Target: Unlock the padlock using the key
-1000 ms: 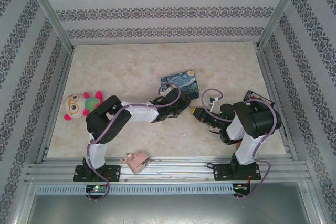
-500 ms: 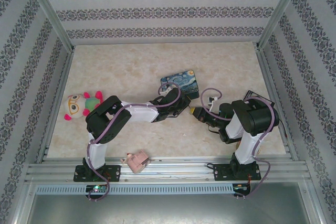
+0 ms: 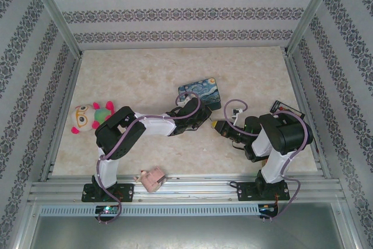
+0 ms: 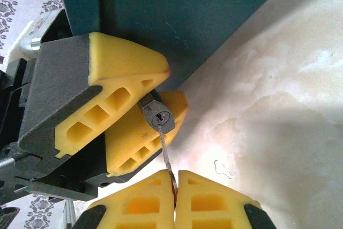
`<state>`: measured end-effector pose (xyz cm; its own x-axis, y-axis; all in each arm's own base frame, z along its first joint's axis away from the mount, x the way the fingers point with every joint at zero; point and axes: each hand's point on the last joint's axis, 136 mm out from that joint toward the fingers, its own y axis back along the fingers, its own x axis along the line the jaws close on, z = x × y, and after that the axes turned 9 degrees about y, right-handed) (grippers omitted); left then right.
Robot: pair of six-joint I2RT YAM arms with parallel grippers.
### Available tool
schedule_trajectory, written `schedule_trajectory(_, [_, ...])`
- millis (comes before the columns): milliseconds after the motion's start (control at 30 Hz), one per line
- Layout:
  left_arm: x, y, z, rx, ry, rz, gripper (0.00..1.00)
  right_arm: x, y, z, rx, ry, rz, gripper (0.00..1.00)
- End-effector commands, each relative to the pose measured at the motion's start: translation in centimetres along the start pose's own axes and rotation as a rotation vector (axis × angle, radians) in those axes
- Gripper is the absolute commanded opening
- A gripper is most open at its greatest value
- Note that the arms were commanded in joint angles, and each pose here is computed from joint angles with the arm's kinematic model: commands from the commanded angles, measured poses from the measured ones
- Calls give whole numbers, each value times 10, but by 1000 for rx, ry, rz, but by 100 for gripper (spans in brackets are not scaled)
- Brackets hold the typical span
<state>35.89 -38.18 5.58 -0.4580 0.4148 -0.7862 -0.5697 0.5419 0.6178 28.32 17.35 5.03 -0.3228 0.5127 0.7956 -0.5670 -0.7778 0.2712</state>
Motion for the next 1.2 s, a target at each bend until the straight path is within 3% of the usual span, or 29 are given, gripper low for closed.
schedule_trajectory(0, [28,-3,-6,56,99,74,7,1,0,9,-30,29,6,0])
schedule_trajectory(1167, [28,-6,-9,70,99,69,7,1,-7,0,5,33,15,0])
